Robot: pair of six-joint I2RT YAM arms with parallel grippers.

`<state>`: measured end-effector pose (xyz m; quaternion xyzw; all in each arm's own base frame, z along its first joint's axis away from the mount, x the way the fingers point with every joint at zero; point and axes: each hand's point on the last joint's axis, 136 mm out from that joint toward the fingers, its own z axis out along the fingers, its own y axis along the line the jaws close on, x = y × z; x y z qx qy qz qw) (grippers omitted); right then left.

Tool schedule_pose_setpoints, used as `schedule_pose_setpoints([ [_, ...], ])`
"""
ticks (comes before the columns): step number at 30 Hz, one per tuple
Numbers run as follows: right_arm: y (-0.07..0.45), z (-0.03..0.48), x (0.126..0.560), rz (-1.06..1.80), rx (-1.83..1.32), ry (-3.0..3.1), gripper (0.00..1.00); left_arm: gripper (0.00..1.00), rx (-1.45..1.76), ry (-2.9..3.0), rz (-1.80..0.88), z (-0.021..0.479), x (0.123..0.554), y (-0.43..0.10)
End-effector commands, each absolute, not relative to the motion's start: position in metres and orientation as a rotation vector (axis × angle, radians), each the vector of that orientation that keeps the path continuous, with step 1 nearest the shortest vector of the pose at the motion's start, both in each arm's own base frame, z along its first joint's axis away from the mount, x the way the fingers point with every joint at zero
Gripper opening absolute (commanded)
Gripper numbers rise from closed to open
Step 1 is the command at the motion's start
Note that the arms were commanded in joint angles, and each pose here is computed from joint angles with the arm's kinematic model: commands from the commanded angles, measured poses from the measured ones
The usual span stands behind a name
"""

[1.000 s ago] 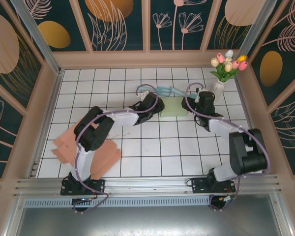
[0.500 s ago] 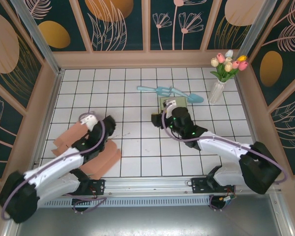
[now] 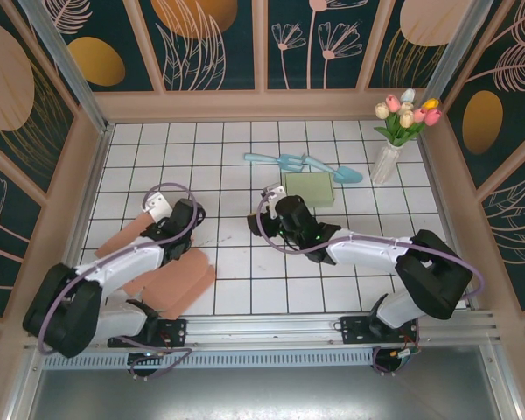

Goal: Fold the paper box

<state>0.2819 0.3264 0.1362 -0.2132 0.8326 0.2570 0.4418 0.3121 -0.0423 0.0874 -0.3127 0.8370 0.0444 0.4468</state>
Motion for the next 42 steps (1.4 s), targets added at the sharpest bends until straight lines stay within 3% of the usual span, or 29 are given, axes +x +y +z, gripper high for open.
schedule_pose_setpoints([
  [1, 0.327, 0.14, 0.283, 0.602, -0.546, 2.057, 0.61, 0.71, -0.77, 2.068, 0.154, 0.085, 0.321, -0.039],
  [9, 0.317, 0.146, 0.273, 0.585, -0.553, 2.031, 0.61, 0.65, -0.767, 2.103, 0.167, 0.067, 0.334, -0.045],
  [12, 0.31, 0.153, 0.271, 0.579, -0.551, 2.011, 0.61, 0.57, -0.765, 2.103, 0.168, 0.065, 0.339, -0.047],
  [17, 0.297, 0.164, 0.267, 0.566, -0.525, 1.976, 0.61, 0.56, -0.778, 2.125, 0.191, 0.05, 0.341, -0.047],
  [19, 0.293, 0.168, 0.266, 0.561, -0.518, 1.965, 0.61, 0.47, -0.778, 2.143, 0.189, 0.044, 0.343, -0.049],
  [24, 0.28, 0.174, 0.267, 0.522, -0.482, 1.942, 0.61, 0.02, -0.774, 2.154, 0.058, 0.045, 0.346, -0.065],
  [25, 0.276, 0.176, 0.267, 0.512, -0.469, 1.935, 0.62, 0.0, -0.759, 2.155, 0.022, 0.049, 0.347, -0.074],
  [37, 0.195, 0.189, 0.286, 0.418, -0.136, 1.884, 0.63, 0.05, -0.457, 2.118, -0.48, 0.122, 0.338, -0.277],
  [40, 0.176, 0.19, 0.289, 0.412, -0.078, 1.87, 0.64, 0.12, -0.391, 2.11, -0.592, 0.135, 0.338, -0.312],
  [41, 0.171, 0.191, 0.29, 0.411, -0.067, 1.866, 0.64, 0.19, -0.378, 2.106, -0.615, 0.139, 0.338, -0.316],
  [42, 0.169, 0.191, 0.289, 0.407, -0.064, 1.867, 0.64, 0.35, -0.371, 2.097, -0.62, 0.144, 0.339, -0.317],
])
